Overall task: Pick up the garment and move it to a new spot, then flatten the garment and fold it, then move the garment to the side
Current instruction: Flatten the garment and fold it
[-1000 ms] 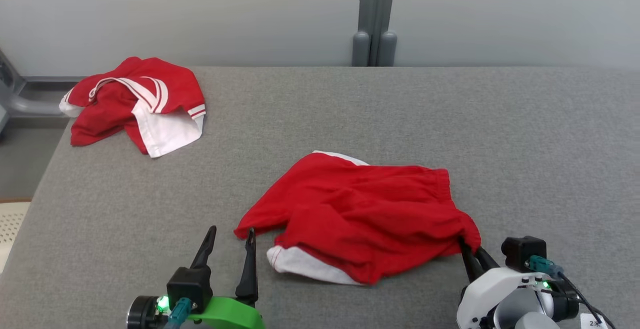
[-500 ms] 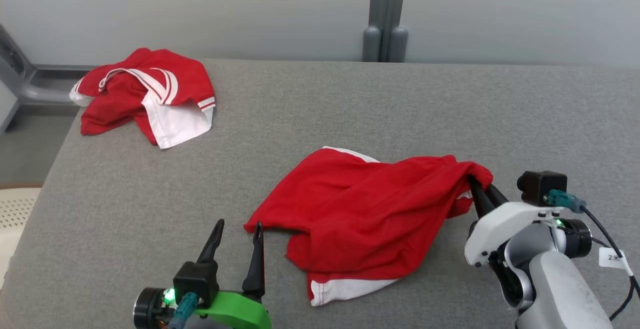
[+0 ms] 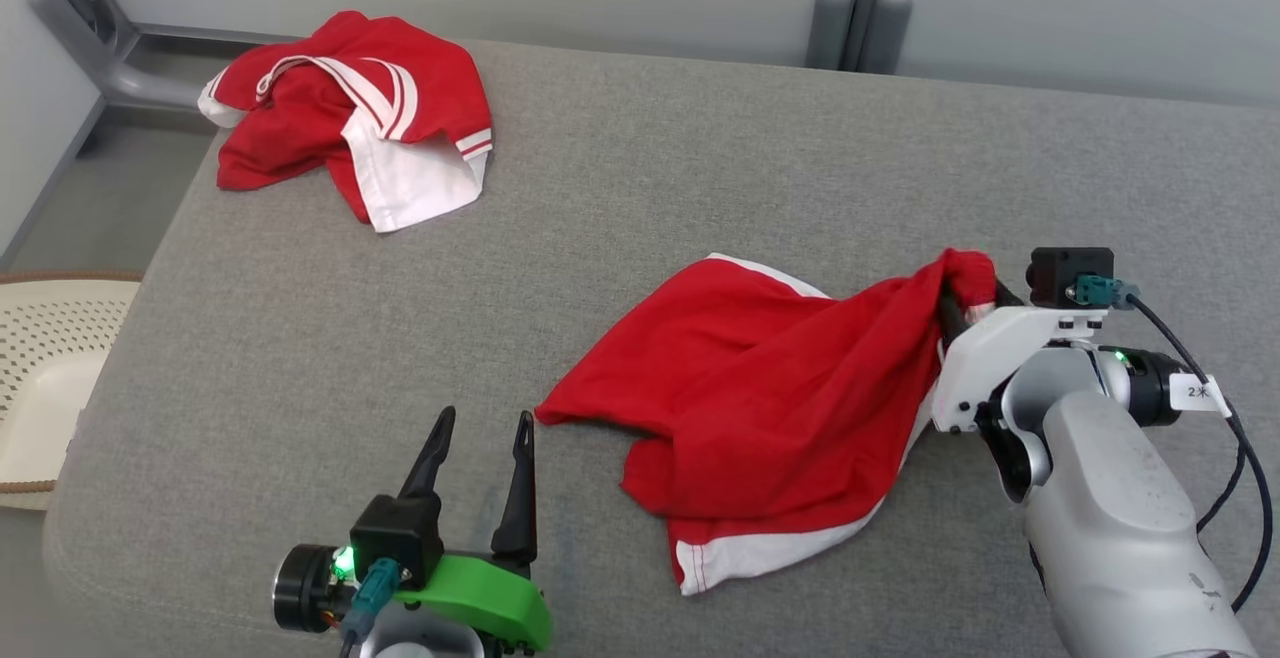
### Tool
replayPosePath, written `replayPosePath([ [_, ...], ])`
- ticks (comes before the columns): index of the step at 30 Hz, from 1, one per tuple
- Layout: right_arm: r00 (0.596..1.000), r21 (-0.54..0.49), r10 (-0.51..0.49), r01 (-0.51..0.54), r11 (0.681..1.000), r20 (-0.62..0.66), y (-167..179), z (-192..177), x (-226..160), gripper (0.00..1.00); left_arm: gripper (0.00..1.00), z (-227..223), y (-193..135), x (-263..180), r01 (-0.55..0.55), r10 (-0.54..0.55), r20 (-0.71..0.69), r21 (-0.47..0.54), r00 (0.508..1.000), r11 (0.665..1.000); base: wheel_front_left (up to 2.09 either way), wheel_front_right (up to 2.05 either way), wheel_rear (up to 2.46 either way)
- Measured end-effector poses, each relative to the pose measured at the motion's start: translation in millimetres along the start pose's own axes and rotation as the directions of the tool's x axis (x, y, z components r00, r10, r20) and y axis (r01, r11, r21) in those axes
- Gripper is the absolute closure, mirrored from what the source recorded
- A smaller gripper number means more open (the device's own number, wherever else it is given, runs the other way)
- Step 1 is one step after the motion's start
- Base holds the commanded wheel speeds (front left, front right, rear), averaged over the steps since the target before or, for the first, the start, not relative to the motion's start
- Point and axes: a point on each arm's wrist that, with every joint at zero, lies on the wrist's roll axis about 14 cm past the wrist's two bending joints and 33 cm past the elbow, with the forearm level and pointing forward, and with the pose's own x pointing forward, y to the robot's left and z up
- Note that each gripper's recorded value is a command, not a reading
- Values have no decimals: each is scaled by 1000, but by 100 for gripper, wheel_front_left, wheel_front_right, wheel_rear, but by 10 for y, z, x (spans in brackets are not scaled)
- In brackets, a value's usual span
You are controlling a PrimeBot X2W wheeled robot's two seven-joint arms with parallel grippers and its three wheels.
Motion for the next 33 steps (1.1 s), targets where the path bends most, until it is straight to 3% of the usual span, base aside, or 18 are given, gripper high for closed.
replayPosePath([
  [8, 998, -16, -9, 10, 1000, 59, -46, 21, -16, 0, 0, 31, -69, 50, 28, -28, 12, 6, 1000, 1000, 0, 0, 0],
  [15, 987, -10, -49, 51, 999, 155, -213, 90, -266, 0, 0, 19, -447, 46, 147, -147, 11, -41, 989, 988, 0, 0, 0],
  [22, 966, 27, -101, 97, 995, 237, -385, 141, -586, 0, 0, -310, -938, -127, 309, -325, -144, -126, 935, 943, 0, 0, 0],
  [30, 944, 62, -154, 142, 988, 291, -554, 209, -894, 0, 0, -675, -1092, -148, 358, -383, -296, -135, 875, 924, 0, 0, 0],
  [31, 941, 66, -162, 149, 987, 297, -580, 215, -932, 0, 3, -692, -1076, -111, 349, -374, -301, -134, 877, 927, 0, 0, 0],
  [32, 939, 70, -169, 155, 986, 299, -602, 215, -963, 0, 24, -699, -1071, -85, 344, -370, -301, -135, 879, 929, 0, 0, 0],
  [33, 937, 78, -177, 160, 984, 303, -624, 212, -1002, 0, 73, -715, -1071, -59, 345, -368, -303, -129, 879, 930, 0, 0, 0],
])
